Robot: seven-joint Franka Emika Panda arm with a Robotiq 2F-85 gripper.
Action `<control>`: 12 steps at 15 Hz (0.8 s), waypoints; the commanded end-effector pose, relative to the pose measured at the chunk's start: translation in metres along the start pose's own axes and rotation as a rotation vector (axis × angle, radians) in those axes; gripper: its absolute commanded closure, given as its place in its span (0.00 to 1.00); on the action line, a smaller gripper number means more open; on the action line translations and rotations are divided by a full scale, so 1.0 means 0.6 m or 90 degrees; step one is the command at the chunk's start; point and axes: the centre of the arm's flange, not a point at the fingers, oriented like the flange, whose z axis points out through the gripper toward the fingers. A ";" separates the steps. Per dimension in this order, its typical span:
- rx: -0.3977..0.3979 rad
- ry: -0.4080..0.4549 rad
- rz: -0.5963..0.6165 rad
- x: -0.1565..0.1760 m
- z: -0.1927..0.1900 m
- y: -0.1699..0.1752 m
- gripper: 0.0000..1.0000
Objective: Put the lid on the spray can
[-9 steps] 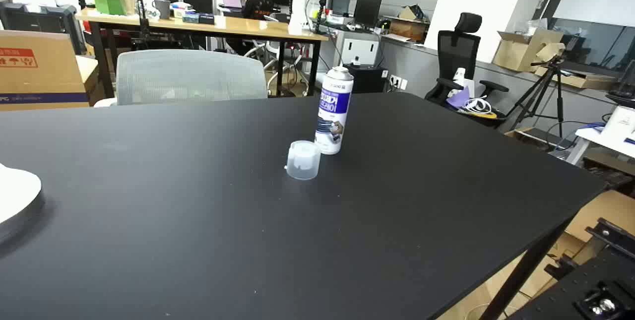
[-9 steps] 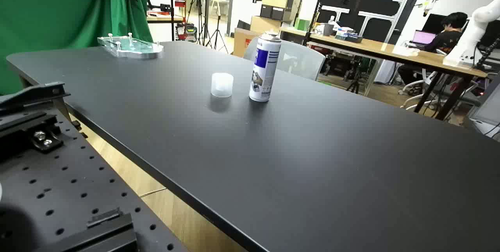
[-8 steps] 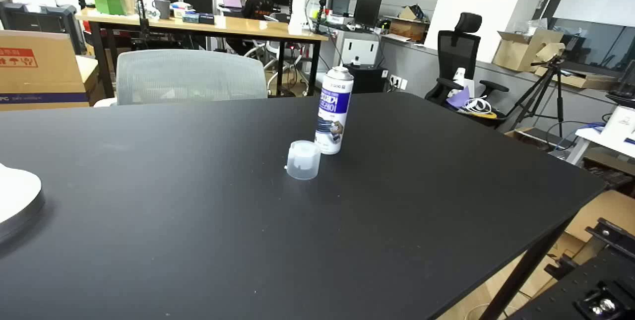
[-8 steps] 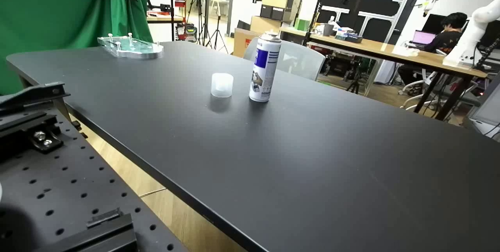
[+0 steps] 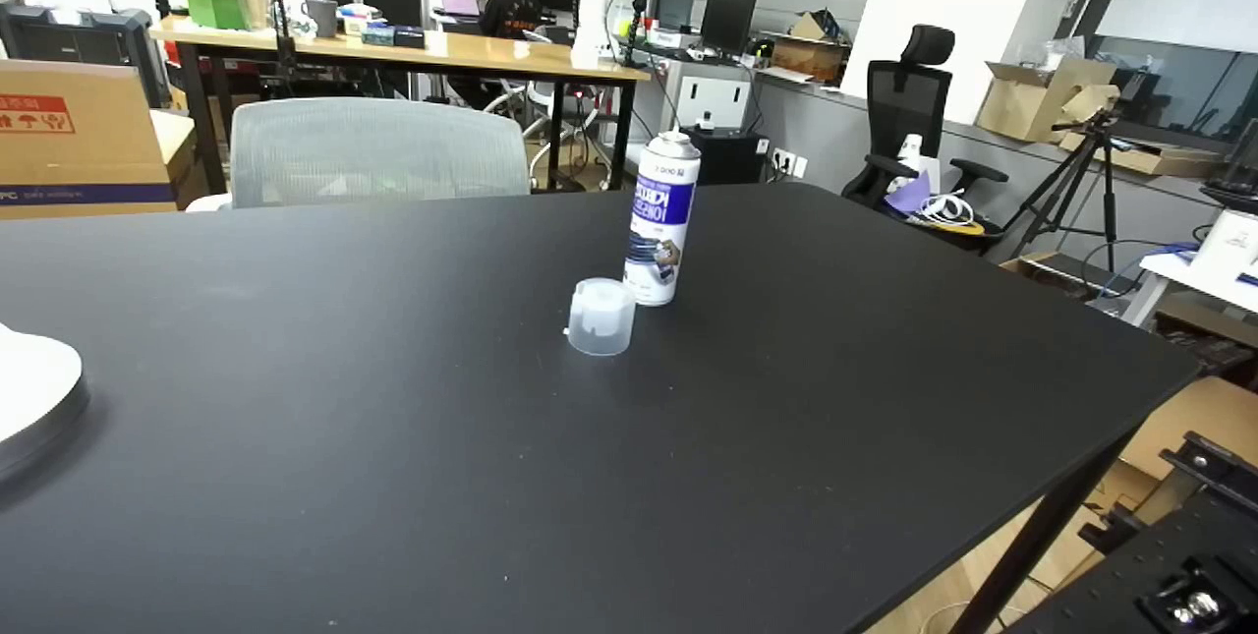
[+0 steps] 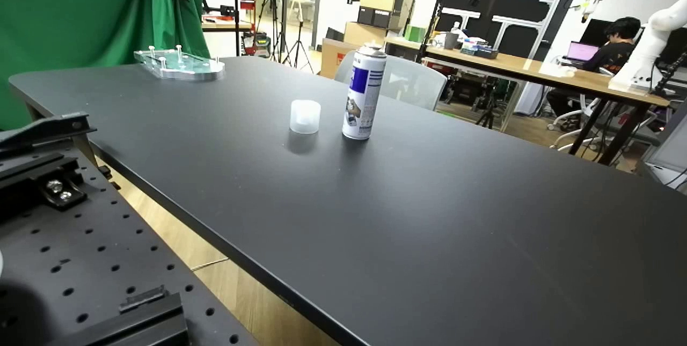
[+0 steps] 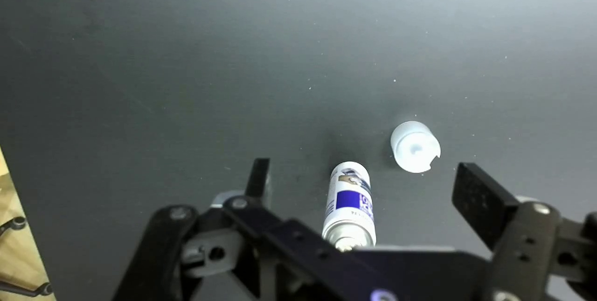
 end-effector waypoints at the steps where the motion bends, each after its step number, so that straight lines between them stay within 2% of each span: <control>1: 0.000 0.000 0.000 0.000 0.000 0.000 0.00; 7: 0.000 0.000 0.000 0.000 0.000 0.000 0.00; 10: 0.003 0.001 -0.006 0.023 0.019 -0.019 0.00; 12: 0.006 0.021 -0.012 0.042 0.036 -0.040 0.00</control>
